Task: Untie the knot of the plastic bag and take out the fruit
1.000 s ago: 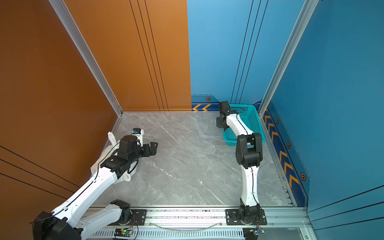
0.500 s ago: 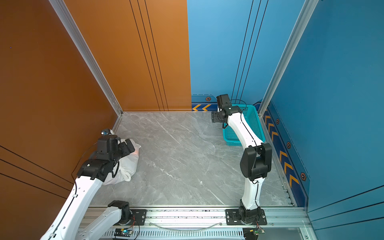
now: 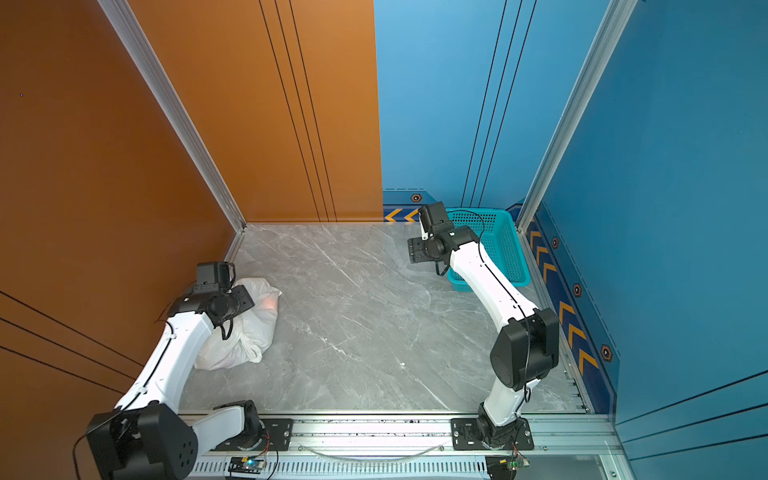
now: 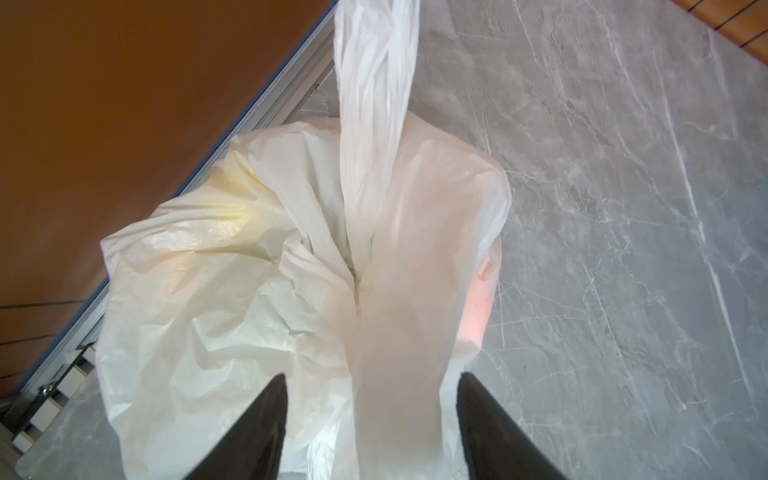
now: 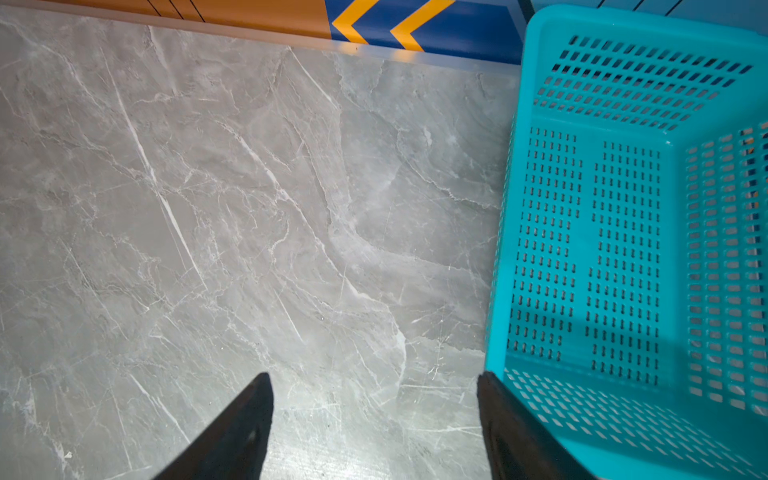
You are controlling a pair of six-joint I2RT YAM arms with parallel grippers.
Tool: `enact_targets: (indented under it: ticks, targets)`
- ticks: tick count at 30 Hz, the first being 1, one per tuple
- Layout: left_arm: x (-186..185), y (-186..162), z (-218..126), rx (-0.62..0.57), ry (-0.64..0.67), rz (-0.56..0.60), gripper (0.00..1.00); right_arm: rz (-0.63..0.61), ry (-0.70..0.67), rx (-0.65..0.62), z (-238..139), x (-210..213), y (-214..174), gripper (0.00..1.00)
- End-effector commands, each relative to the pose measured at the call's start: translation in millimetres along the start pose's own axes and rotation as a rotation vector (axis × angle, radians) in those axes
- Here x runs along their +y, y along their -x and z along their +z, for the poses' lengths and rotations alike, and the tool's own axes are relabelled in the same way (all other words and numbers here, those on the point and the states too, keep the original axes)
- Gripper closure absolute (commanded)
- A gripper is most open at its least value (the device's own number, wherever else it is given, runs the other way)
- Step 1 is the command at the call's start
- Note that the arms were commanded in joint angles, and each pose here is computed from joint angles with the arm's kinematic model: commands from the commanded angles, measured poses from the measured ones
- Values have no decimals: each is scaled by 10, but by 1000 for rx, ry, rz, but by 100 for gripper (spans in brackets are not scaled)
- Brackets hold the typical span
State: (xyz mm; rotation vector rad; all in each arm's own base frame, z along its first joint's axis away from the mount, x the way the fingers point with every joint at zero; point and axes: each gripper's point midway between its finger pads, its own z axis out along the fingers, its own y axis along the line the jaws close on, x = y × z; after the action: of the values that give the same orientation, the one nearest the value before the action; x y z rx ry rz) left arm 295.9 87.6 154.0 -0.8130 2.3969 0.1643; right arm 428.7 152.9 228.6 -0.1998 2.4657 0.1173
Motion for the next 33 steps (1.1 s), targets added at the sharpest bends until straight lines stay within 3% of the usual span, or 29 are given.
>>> enact_targets:
  ticks: [1,8,13,23,33]
  targets:
    - [-42,-31,123,50,-28,18,48,18,7,-2,-175,-13,-70,22]
    - [-269,-123,140,82,-105,48,85,31,9,3,-223,-33,-189,22]
    - [-572,-237,28,104,-200,59,99,39,16,20,-203,-14,-320,22]
    - [-1607,-785,-295,177,-367,250,100,54,7,51,-214,-53,-670,22]
    - [-3120,-1464,-873,232,-615,526,100,125,-37,39,-415,-377,-900,21]
